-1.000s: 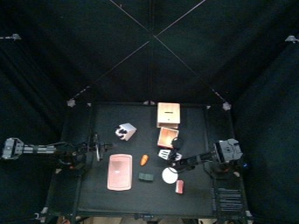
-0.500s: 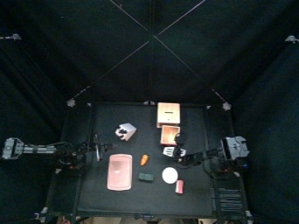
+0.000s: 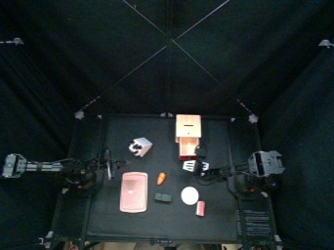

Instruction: Close drawer

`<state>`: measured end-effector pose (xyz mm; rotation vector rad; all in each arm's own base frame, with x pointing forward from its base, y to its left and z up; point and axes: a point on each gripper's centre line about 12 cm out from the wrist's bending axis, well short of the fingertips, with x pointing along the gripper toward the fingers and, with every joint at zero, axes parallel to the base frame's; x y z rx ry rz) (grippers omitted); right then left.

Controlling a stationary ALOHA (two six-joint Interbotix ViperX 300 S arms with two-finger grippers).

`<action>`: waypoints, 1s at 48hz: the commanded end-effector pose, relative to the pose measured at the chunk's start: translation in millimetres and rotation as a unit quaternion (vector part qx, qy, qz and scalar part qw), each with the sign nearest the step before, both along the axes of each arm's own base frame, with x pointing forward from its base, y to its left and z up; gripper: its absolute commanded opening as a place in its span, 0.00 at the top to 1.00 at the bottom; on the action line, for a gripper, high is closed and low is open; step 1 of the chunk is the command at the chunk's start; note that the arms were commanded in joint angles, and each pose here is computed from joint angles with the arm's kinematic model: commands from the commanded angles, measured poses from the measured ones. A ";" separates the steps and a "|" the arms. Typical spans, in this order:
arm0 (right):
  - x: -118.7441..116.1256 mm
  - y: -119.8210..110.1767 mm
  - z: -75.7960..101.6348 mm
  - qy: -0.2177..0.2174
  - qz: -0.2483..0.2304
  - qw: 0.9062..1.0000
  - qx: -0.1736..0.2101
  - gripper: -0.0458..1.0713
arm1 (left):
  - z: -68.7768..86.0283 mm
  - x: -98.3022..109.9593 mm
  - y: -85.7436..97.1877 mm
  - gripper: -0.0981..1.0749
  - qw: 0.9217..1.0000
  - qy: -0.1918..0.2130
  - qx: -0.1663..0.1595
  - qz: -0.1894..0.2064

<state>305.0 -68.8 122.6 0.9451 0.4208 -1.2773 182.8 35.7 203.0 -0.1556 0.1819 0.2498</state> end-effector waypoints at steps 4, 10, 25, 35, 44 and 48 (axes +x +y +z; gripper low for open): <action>0.8 -4.4 15.1 -0.016 -0.010 1.000 -0.012 0.71 | 5.3 2.1 1.3 0.70 1.000 -0.007 0.002 0.003; 0.5 -7.7 13.9 -0.006 -0.003 0.999 -0.032 0.71 | 5.0 2.2 1.3 0.70 1.000 -0.006 0.002 0.003; -4.0 -13.0 8.6 0.019 -0.013 0.998 -0.058 0.71 | 5.0 2.2 1.3 0.70 1.000 -0.006 0.002 0.003; -4.0 -18.3 9.7 0.019 -0.017 0.998 -0.062 0.71 | 5.3 2.1 1.3 0.70 1.000 -0.007 0.002 0.003; -5.8 -28.7 10.0 0.020 -0.022 0.997 -0.067 0.71 | 5.3 2.1 1.3 0.70 1.000 -0.007 0.002 0.003; -6.2 -32.5 10.0 0.018 -0.024 0.997 -0.067 0.71 | 5.5 2.1 1.4 0.70 1.000 -0.008 0.002 0.003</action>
